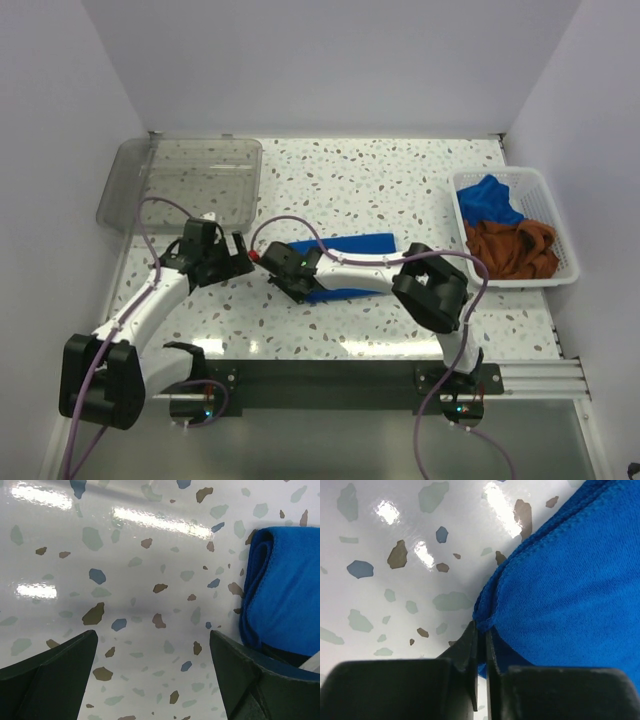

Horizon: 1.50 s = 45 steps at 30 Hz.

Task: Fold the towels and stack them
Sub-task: Neatly place the folded towel into the bin

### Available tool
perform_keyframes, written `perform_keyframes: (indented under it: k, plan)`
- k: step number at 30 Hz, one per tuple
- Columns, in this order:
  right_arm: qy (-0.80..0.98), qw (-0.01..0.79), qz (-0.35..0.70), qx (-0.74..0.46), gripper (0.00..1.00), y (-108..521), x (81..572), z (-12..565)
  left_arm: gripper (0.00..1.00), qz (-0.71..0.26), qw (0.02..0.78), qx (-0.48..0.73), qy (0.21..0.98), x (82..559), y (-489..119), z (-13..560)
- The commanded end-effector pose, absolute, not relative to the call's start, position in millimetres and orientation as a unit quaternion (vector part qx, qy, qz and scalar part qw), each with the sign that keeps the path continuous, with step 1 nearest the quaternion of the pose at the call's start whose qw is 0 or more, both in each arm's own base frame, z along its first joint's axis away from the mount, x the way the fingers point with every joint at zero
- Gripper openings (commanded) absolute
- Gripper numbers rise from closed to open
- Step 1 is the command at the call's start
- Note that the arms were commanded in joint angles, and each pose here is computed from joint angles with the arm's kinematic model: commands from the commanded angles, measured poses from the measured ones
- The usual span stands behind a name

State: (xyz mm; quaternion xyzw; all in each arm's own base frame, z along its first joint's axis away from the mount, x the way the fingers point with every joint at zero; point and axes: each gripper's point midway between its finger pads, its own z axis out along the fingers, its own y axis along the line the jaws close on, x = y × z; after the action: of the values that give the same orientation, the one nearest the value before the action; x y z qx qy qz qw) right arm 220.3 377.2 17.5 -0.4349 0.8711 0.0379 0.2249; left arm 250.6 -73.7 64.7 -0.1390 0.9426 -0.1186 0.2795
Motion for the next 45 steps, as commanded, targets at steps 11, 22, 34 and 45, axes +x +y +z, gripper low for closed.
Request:
perform_keyframes:
  k: [11,22,34,45]
  plan:
    - [0.838,0.322,0.235,-0.373,0.00,401.8,219.7,84.2,1.00,-0.274,0.255,-0.166,0.912,265.4,-133.8,71.0]
    - [0.826,0.353,0.290,-0.330,0.00,396.5,217.9,99.0,1.00,-0.322,0.225,-0.206,0.896,263.8,-183.7,52.1]
    - [0.828,0.351,0.297,-0.321,0.00,394.5,217.7,91.1,0.95,-0.372,0.214,-0.228,0.874,262.7,-208.5,49.6]
    - [0.828,0.343,0.299,-0.326,0.00,396.9,216.2,85.7,0.65,-0.343,0.226,-0.242,0.879,261.6,-201.8,29.9]
